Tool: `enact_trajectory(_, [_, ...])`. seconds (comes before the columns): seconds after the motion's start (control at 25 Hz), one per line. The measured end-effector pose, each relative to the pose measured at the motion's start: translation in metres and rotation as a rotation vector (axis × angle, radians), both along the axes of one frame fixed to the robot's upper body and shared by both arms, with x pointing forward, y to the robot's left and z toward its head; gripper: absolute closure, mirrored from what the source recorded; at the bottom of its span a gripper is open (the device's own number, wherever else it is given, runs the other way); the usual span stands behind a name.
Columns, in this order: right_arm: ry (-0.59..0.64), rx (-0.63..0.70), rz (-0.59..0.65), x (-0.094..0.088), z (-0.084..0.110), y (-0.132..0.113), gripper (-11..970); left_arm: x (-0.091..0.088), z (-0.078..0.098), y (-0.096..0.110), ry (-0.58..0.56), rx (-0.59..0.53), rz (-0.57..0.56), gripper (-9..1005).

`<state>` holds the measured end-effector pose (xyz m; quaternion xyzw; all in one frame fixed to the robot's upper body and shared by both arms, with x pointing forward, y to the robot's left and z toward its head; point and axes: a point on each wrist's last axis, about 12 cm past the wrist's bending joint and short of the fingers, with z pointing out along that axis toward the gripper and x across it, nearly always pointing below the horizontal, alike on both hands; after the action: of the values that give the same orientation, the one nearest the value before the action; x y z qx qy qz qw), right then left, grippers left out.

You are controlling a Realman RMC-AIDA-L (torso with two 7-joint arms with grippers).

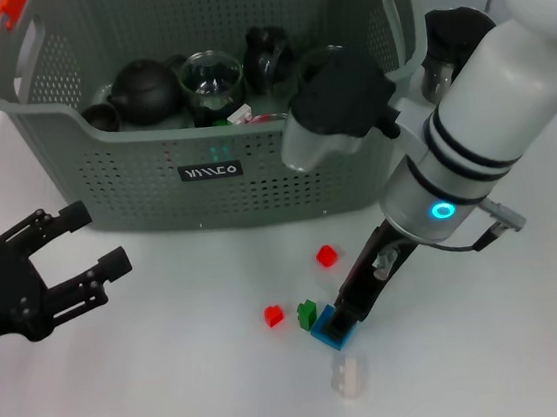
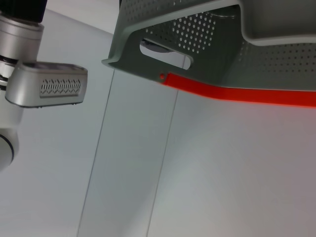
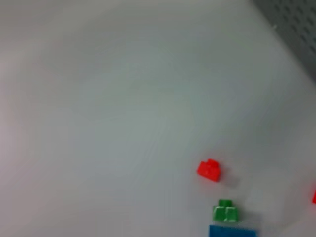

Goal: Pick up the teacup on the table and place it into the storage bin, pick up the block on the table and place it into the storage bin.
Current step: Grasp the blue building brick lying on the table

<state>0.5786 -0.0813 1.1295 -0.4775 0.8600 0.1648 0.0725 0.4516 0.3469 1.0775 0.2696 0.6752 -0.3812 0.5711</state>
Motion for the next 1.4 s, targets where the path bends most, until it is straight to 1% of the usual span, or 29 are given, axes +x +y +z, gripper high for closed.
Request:
enact_trajectory(0.16, [-0.015,-0.017,-0.009,-0.003,-0.008,0.002,335,0.001,-0.001,-0.001,0.001,0.0,0.004,169])
enact_trajectory(0.44, [-0.018,0.0,-0.001,-0.007,-0.016,0.007,334,0.001,-0.002,-0.001,0.009,-0.006,0.008,169])
enact_trajectory(0.68, [-0.027,-0.021,0.006,-0.01,-0.024,0.008,334,0.001,-0.003,-0.002,0.011,-0.003,0.011,169])
enact_trajectory(1.16, [-0.04,-0.034,-0.023,-0.004,-0.027,0.001,336,0.001,-0.005,-0.003,0.018,-0.011,0.007,170])
enact_trajectory(1.4, [-0.055,-0.039,-0.006,-0.004,-0.025,0.001,340,0.001,-0.005,-0.003,0.019,-0.009,0.004,170])
